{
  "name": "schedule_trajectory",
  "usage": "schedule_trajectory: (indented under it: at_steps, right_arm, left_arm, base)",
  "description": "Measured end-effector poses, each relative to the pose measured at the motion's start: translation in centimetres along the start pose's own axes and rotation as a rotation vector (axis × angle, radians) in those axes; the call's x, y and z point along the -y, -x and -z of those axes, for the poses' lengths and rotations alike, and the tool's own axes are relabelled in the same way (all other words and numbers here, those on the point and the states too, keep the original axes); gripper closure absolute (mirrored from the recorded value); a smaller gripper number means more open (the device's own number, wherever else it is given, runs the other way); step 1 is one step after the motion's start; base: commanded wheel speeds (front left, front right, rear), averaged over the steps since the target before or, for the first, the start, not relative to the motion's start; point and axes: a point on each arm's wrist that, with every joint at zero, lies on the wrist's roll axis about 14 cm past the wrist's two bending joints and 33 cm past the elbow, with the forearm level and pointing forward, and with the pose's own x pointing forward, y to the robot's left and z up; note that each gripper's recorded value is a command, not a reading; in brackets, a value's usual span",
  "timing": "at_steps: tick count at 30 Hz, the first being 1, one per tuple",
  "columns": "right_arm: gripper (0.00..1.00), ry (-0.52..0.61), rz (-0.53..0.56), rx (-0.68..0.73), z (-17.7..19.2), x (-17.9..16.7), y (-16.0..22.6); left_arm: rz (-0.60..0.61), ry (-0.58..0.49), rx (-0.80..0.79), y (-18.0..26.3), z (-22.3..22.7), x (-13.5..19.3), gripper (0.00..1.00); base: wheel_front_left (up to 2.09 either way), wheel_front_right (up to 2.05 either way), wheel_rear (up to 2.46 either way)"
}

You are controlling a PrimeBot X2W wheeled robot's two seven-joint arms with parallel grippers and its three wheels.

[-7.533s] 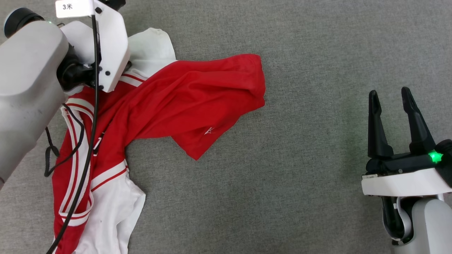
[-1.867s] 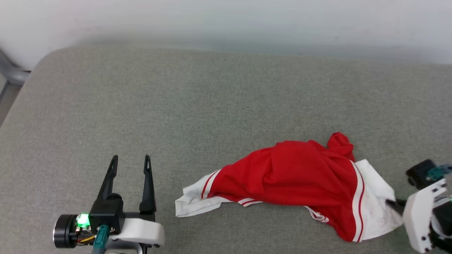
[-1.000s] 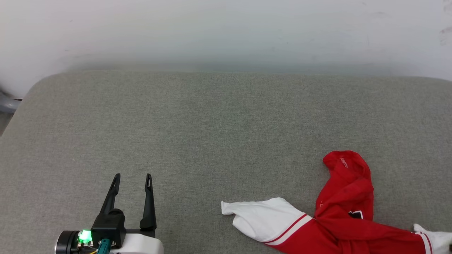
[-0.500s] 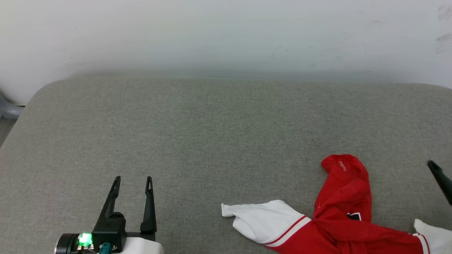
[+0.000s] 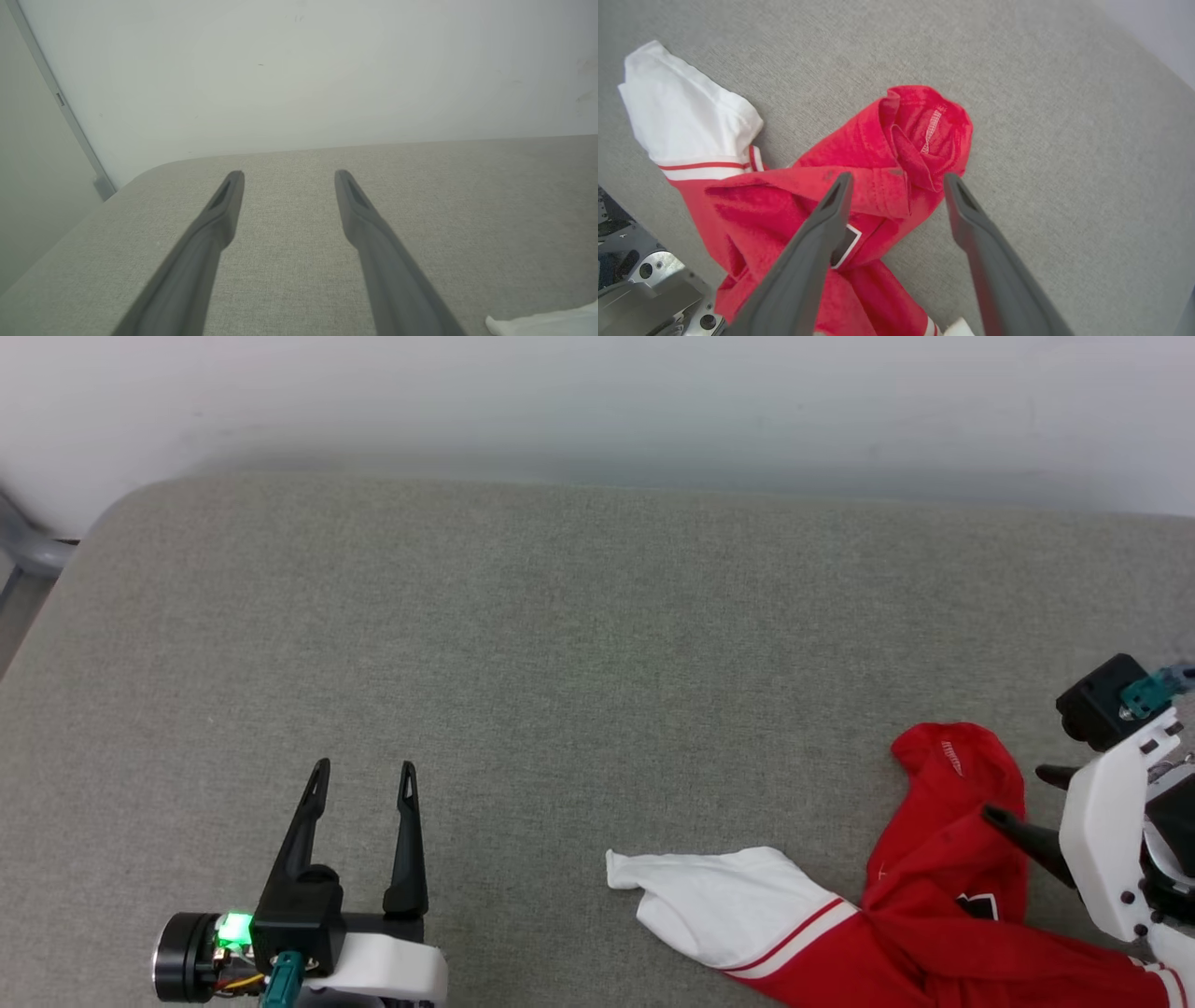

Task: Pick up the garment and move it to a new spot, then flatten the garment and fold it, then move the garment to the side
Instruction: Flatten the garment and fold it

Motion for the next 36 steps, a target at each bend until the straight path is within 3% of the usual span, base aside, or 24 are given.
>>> schedule_trajectory:
  at_steps: [11, 19, 20, 21, 22, 29, 36]
  right_arm:
    - [0.0, 0.023, -0.102, -0.32, 6.5, -1.8, -7.3]
    - [0.0, 0.032, -0.135, -0.372, 8.3, -2.4, -9.6]
    - [0.09, 0.031, -0.139, -0.364, 8.2, -2.5, -9.6]
    - [0.46, 0.031, -0.14, -0.352, 8.1, -2.5, -9.6]
    - [1.0, 0.031, -0.14, -0.332, 7.9, -2.6, -9.6]
    - [1.0, -0.007, -0.145, -0.065, 3.5, -3.2, -8.3]
    - [1.0, 0.007, -0.074, 0.271, -3.7, -1.2, -3.5]
  left_arm:
    - [-0.021, -0.001, -0.047, -1.6, 1.9, -0.3, 0.0]
    - [-0.037, -0.002, -0.065, -1.9, 2.5, -0.7, 0.0]
    - [-0.039, -0.003, -0.064, -1.9, 2.5, -0.7, 0.0]
    - [-0.038, -0.002, -0.063, -1.9, 2.4, -0.7, 0.0]
    - [-0.037, -0.003, -0.062, -1.9, 2.4, -0.7, 0.0]
    - [-0.027, 0.005, -0.046, -1.2, 1.7, -0.5, 0.0]
    - [-0.019, 0.006, -0.019, -0.1, 0.6, -0.4, 0.0]
  base:
    - [0.0, 0.0, 0.0]
    - [0.0, 0.0, 0.0]
    - [0.0, 0.0, 0.0]
    - [0.0, 0.0, 0.0]
    - [0.0, 0.0, 0.0]
    - [0.0, 0.0, 0.0]
    - [0.0, 0.0, 0.0]
